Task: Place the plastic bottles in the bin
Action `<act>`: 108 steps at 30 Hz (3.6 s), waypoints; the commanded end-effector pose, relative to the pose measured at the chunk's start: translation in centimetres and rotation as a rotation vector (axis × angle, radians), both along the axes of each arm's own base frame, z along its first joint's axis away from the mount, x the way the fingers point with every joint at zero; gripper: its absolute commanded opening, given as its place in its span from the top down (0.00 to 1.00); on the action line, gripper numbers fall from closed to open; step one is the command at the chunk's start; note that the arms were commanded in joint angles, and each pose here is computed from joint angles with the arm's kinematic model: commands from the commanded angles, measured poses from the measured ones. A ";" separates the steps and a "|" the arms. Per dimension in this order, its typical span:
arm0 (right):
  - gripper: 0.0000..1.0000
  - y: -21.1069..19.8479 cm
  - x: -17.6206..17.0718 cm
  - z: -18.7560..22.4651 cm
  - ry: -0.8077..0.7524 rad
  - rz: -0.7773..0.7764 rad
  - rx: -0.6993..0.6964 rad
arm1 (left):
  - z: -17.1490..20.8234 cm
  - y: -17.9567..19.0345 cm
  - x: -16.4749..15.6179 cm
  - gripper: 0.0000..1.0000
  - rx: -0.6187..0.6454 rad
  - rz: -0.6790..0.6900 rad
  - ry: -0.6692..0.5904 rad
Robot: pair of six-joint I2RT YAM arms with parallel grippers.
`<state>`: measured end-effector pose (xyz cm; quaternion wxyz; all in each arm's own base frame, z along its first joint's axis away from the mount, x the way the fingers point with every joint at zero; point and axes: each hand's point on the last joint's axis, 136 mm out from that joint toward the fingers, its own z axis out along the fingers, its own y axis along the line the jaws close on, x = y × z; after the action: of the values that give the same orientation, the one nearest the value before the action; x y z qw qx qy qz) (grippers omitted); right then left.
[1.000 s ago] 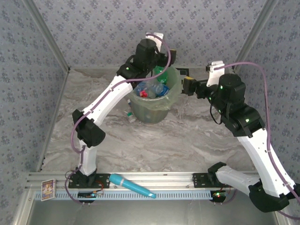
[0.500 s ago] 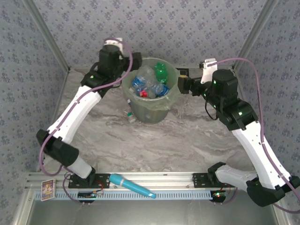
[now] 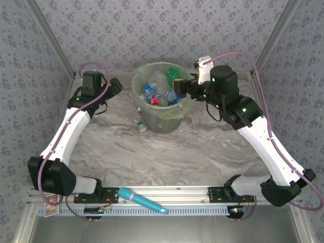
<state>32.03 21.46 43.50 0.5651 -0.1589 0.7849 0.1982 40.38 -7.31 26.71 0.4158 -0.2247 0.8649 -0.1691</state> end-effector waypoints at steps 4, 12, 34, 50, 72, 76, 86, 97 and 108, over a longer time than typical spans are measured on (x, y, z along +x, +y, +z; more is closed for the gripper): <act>0.00 1.5 -0.9 1.2 -0.035 0.035 -0.040 | -6.2 -1.9 0.0 0.12 -0.156 -0.022 0.242; 0.00 0.3 -1.7 1.4 -0.045 -0.010 -0.050 | -11.9 -4.2 2.0 0.14 -0.233 -0.042 0.424; 0.00 -2.3 -2.9 0.8 -0.046 -0.092 -0.080 | -20.3 -7.7 4.0 0.23 -0.149 -0.109 0.633; 0.00 -1.7 -2.2 0.5 -0.046 -0.078 -0.081 | -21.1 -7.2 1.7 0.31 -0.155 -0.113 0.660; 0.00 -2.8 -2.9 0.9 -0.057 -0.107 -0.038 | -4.9 -0.5 -0.8 0.47 -0.118 0.001 0.256; 0.00 -3.0 -3.1 1.1 -0.064 -0.111 -0.022 | 1.0 -0.1 -1.2 0.47 -0.078 -0.004 0.074; 0.00 -4.4 -4.0 1.7 -0.086 -0.137 -0.005 | 16.4 -4.4 -2.8 0.47 0.095 -0.143 -0.390; 0.00 -6.5 -5.6 2.0 -0.099 -0.174 -0.007 | 25.3 -15.0 -4.1 0.47 0.205 -0.378 -0.759; 0.00 -8.3 -7.2 1.9 -0.096 -0.188 -0.024 | 24.6 -23.2 -3.1 0.47 0.195 -0.536 -0.866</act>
<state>25.15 14.14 45.71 0.6186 -0.1101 0.7653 0.1401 38.00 -29.53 47.57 0.6539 0.1242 0.7063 -0.2412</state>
